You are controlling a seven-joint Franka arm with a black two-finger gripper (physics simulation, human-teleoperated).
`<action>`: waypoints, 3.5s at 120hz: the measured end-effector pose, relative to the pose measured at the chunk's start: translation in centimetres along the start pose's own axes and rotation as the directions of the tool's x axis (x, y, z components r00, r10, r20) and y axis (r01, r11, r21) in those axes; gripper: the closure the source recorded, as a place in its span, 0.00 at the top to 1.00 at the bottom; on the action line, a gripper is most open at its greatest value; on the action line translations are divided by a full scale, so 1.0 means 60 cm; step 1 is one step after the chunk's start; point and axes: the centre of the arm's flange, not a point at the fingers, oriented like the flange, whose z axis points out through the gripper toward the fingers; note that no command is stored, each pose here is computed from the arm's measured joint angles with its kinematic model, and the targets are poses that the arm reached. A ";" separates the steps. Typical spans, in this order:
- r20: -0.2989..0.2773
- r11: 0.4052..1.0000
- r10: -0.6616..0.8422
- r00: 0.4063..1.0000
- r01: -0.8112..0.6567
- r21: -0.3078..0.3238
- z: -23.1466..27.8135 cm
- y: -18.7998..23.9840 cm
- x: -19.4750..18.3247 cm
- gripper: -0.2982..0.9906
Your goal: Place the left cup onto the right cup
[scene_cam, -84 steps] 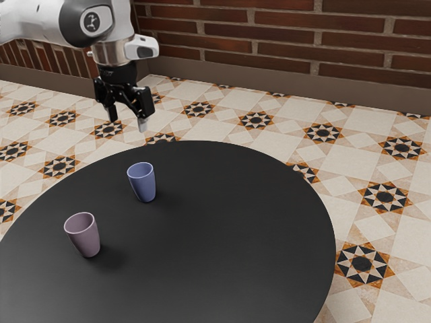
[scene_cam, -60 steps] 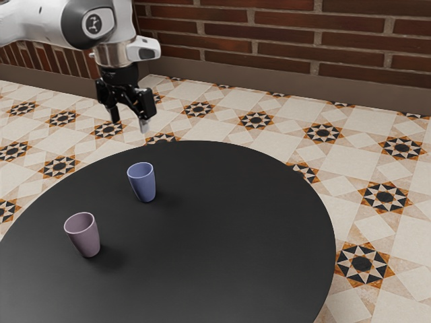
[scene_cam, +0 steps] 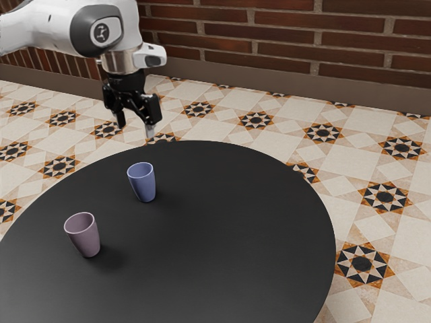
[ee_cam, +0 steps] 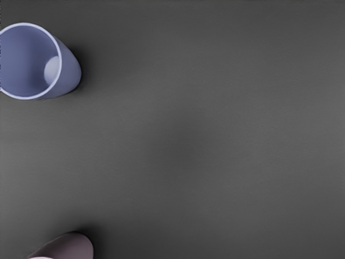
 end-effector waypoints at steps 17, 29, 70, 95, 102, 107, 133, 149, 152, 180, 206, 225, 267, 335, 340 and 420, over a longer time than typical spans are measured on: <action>0.012 1.000 -0.027 1.000 0.027 -0.003 0.021 -0.027 0.011 0.77; 0.020 0.999 -0.038 0.999 0.038 -0.004 0.037 -0.039 0.019 0.77; 0.055 0.998 -0.065 0.996 0.065 -0.004 0.093 -0.070 0.046 0.77; 0.087 0.998 -0.068 0.994 0.069 -0.007 0.131 -0.078 0.062 0.77; 0.091 0.997 -0.070 0.993 0.071 -0.008 0.141 -0.080 0.065 0.77; 0.096 0.997 -0.072 0.993 0.073 -0.009 0.150 -0.083 0.069 0.77; 0.106 0.997 -0.075 0.992 0.076 -0.012 0.183 -0.089 0.085 0.76; 0.101 0.997 -0.071 0.992 0.073 -0.012 0.195 -0.092 0.099 0.76; 0.101 0.997 -0.071 0.992 0.072 -0.013 0.199 -0.093 0.102 0.76; 0.100 0.997 -0.071 0.992 0.073 -0.016 0.220 -0.105 0.123 0.76; 0.103 0.997 -0.068 0.992 0.070 -0.015 0.236 -0.113 0.137 0.75; 0.107 0.997 -0.072 0.992 0.074 -0.015 0.250 -0.126 0.147 0.75; 0.109 0.997 -0.076 0.991 0.078 -0.018 0.270 -0.158 0.164 0.75; 0.136 0.998 -0.053 0.989 0.056 -0.020 0.326 -0.169 0.194 0.73; 0.140 0.998 -0.052 0.989 0.056 -0.021 0.332 -0.170 0.196 0.72; 0.171 0.998 -0.050 0.984 0.055 -0.024 0.397 -0.195 0.220 0.68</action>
